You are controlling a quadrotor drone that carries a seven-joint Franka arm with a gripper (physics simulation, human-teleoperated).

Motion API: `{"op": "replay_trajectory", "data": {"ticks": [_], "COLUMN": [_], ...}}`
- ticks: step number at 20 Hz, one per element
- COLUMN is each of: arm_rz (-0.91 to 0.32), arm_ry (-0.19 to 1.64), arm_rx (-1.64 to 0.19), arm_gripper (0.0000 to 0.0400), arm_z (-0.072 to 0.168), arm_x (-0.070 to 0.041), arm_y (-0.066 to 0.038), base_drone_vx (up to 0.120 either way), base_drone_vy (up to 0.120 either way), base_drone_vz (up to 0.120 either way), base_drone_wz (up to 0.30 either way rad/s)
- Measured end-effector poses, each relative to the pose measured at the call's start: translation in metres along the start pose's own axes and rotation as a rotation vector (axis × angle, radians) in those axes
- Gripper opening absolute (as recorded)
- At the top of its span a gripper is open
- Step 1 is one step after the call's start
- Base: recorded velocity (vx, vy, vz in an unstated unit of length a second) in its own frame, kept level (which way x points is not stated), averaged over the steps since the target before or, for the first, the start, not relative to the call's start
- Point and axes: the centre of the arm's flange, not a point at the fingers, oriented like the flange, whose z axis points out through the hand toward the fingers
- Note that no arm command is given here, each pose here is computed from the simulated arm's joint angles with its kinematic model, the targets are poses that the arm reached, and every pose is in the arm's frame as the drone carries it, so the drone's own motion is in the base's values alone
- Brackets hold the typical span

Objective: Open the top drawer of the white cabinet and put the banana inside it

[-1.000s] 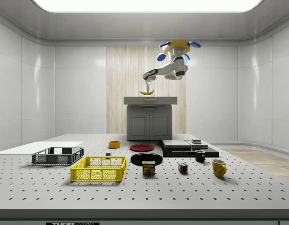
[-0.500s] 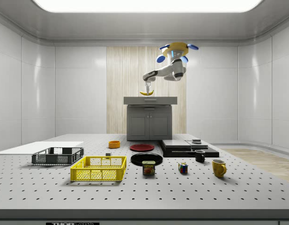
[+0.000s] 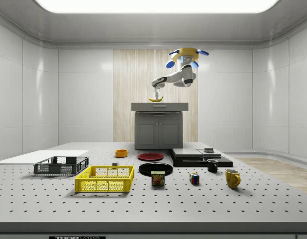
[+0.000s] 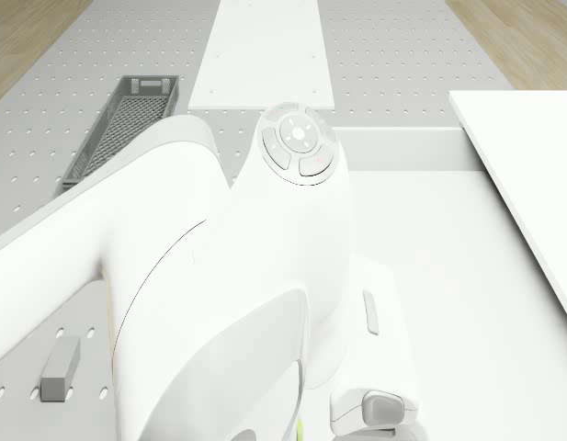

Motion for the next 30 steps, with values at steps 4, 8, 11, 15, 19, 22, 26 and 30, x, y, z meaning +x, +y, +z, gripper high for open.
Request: {"op": "replay_trajectory", "data": {"ticks": [4, 8, 11, 15, 19, 22, 26, 30], "arm_rz": [0.000, 0.000, 0.000, 0.001, 0.001, 0.001, 0.002, 0.002], "arm_ry": [0.000, 0.000, 0.000, 0.000, 0.000, 0.000, 0.000, 0.000], "arm_rx": [0.000, 0.000, 0.000, 0.000, 0.000, 0.000, 0.000, 0.000], "arm_gripper": [0.0200, 0.0200, 0.0200, 0.0200, 0.0200, 0.0200, 0.0200, 0.0200], "arm_z": [0.000, 0.000, 0.000, 0.009, 0.024, 0.035, 0.043, 0.051], "arm_x": [0.000, 0.000, 0.000, 0.000, 0.000, 0.000, 0.000, 0.000], "arm_y": [0.000, 0.000, 0.000, 0.000, 0.000, 0.000, 0.000, 0.000], "base_drone_vx": [0.000, 0.000, 0.000, 0.000, 0.000, 0.000, 0.000, 0.000], "base_drone_vy": [-0.120, -0.120, -0.120, -0.020, 0.000, 0.000, 0.000, 0.000], "base_drone_vz": [0.000, 0.000, 0.000, 0.000, 0.000, 0.000, 0.000, 0.000], "base_drone_wz": [0.000, 0.000, 0.000, 0.000, 0.000, 0.000, 0.000, 0.000]}}
